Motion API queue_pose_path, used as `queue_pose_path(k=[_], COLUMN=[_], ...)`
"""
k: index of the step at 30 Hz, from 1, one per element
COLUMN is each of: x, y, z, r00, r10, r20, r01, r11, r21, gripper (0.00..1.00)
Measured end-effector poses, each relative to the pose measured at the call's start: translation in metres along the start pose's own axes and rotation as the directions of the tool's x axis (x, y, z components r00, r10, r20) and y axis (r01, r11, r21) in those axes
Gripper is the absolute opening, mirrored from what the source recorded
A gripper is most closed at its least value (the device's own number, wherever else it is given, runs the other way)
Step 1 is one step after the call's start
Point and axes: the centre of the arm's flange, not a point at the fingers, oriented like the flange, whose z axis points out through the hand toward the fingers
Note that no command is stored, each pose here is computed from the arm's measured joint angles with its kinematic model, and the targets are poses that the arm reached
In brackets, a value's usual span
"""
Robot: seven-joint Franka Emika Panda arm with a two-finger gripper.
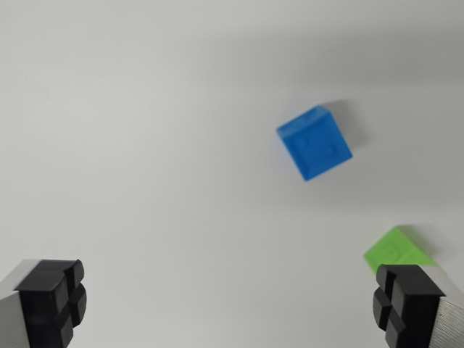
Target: Stack cube
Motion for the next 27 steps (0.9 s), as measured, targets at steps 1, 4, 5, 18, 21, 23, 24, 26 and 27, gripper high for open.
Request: queue_pose_path(k=[1, 4, 5, 18, 21, 23, 24, 26, 27], x=[0.0, 0.001, 0.002, 0.009, 0.01, 0.012, 0.013, 0.014, 0.015], y=[0.0, 0.002, 0.002, 0.012, 0.014, 0.016, 0.017, 0.02, 0.021], z=[0.001, 0.005, 0.007, 0.034, 0.041, 0.047, 0.05, 0.057, 0.06], r00=[1.0, 0.9999, 0.9998, 0.9961, 0.9942, 0.9923, 0.9912, 0.9891, 0.9877], r10=[-0.003, -0.013, -0.018, -0.088, -0.108, -0.124, -0.132, -0.147, -0.156], r20=[0.0001, 0.0002, 0.0001, 0.0014, 0.0017, 0.0019, 0.0024, 0.0031, 0.0036], r01=[0.003, 0.013, 0.018, 0.088, 0.108, 0.124, 0.132, 0.148, 0.156], r11=[1.0, 0.9999, 0.9998, 0.9961, 0.9942, 0.9923, 0.9912, 0.9891, 0.9877], r21=[-0.0002, -0.0006, -0.0006, -0.0017, -0.0019, -0.002, -0.0022, -0.0023, -0.0026], gripper=[1.0, 1.0, 1.0, 1.0, 1.0, 1.0, 1.0, 1.0, 1.0])
